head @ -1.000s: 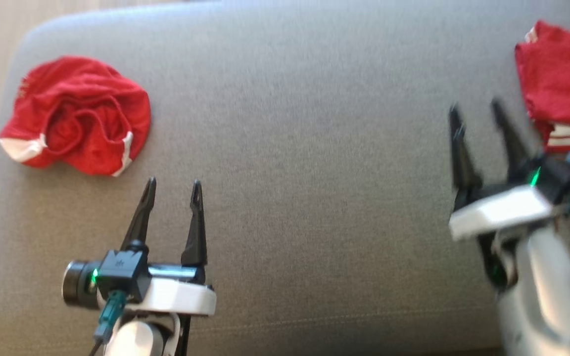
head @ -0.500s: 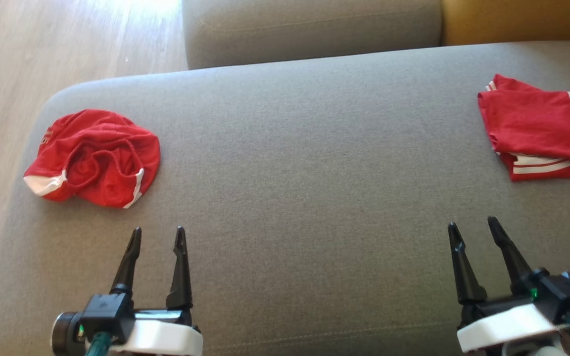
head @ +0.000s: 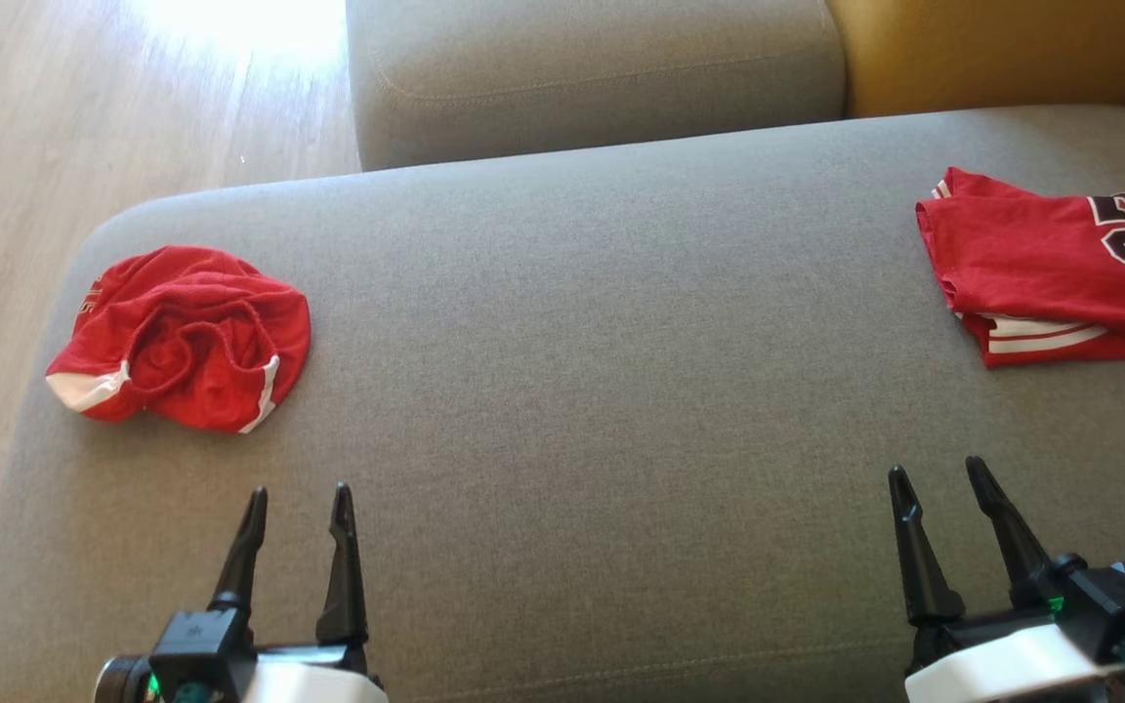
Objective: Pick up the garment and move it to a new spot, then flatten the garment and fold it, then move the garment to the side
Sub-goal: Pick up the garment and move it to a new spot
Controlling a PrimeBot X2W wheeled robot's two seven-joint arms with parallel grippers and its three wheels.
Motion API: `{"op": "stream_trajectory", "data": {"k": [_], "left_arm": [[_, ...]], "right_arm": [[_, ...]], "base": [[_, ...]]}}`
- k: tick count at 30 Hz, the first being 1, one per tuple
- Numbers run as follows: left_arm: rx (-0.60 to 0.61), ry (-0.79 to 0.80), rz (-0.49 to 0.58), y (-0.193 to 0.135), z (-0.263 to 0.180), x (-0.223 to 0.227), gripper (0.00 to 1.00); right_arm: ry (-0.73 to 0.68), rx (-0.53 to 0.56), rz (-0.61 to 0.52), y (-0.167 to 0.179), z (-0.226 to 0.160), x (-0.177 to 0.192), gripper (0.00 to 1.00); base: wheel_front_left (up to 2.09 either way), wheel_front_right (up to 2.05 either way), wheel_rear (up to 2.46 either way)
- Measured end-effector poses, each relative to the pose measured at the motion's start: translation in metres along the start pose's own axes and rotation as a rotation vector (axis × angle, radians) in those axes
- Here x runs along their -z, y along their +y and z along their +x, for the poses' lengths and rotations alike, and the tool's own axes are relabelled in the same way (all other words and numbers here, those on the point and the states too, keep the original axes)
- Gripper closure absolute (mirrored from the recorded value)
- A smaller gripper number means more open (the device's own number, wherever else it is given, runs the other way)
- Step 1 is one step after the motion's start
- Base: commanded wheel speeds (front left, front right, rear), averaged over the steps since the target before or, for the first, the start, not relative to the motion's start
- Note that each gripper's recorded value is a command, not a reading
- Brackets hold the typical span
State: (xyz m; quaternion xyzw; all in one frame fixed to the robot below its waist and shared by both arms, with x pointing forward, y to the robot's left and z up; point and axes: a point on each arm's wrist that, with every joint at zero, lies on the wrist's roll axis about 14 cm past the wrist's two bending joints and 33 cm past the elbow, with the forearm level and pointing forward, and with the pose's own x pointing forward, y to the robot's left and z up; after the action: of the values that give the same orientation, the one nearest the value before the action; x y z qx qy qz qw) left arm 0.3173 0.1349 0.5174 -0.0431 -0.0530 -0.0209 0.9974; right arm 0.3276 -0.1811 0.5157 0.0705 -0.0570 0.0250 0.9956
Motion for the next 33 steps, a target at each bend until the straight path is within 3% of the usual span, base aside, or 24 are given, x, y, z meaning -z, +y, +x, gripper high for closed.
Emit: {"op": "stream_trajectory", "data": {"k": [16, 21, 33], "left_arm": [[-0.038, 0.042, 0.012, 0.01, -0.01, 0.013, 0.0], [-0.089, 0.037, 0.021, 0.022, -0.017, 0.011, 0.0], [-0.319, 0.024, 0.031, 0.076, -0.065, 0.005, 0.0]], "right_arm": [[0.004, -0.032, -0.008, 0.009, 0.004, 0.001, 0.0], [0.006, -0.098, 0.002, 0.03, 0.011, 0.003, 0.0], [0.075, -0.371, 0.065, 0.118, 0.019, 0.023, 0.0]], "base": [[0.0, 0.0, 0.0], [0.0, 0.0, 0.0], [0.0, 0.0, 0.0]]}}
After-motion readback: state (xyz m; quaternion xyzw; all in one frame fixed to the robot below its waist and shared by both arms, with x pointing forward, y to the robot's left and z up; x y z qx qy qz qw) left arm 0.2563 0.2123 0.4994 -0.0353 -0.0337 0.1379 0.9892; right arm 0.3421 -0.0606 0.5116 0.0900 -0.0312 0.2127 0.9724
